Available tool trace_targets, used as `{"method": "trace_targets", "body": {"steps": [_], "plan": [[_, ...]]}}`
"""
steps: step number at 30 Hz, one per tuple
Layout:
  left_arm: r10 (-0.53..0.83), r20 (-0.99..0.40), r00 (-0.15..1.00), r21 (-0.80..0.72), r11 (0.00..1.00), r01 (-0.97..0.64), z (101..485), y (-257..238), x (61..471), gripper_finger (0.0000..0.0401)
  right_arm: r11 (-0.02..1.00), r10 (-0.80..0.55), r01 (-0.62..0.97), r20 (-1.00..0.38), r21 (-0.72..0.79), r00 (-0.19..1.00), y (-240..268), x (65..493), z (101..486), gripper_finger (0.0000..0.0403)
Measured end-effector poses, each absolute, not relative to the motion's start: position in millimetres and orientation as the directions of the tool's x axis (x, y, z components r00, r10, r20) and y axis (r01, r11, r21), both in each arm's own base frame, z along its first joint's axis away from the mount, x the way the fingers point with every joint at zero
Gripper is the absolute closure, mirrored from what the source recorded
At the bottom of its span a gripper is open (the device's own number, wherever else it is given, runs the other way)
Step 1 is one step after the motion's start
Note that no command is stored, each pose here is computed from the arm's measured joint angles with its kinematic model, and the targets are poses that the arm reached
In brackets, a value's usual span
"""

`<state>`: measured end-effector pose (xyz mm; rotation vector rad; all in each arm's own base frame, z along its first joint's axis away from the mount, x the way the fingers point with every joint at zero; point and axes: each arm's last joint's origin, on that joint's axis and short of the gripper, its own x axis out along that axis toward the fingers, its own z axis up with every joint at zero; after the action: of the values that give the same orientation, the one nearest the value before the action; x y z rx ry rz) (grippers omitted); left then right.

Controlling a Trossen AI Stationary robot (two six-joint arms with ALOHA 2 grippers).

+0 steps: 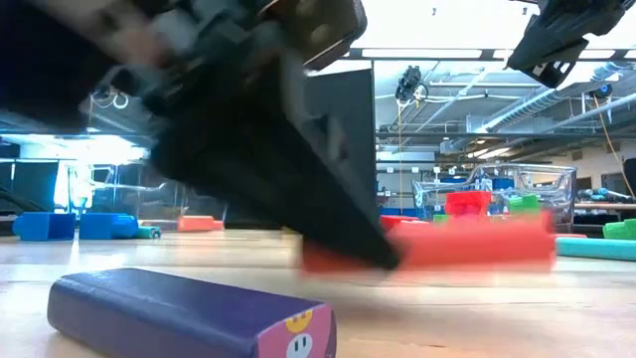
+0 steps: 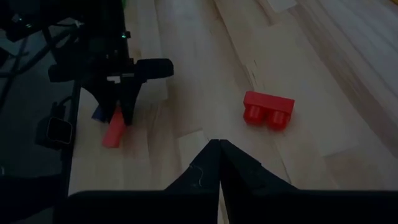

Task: Sort blocks by size
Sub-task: Put the orange block into the top left transparent bin

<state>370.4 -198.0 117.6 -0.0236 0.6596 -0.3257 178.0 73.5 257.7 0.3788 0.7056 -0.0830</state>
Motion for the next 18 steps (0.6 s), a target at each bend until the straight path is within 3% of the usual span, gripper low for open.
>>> {"method": "trace_targets", "body": {"steps": [11,18], "plan": [[-0.225,-0.482,0.847,-0.139,0.974,0.179,164,-146,391,0.0291,0.937,0.088,0.157,-0.647,0.312,0.758,82,174,258,0.0382],[-0.08,-0.501,0.862,-0.014,0.996,0.084,217,-80,383,0.0291,0.94,0.101,0.141,-0.646,0.312,0.756,85,173,258,0.0393]]}}
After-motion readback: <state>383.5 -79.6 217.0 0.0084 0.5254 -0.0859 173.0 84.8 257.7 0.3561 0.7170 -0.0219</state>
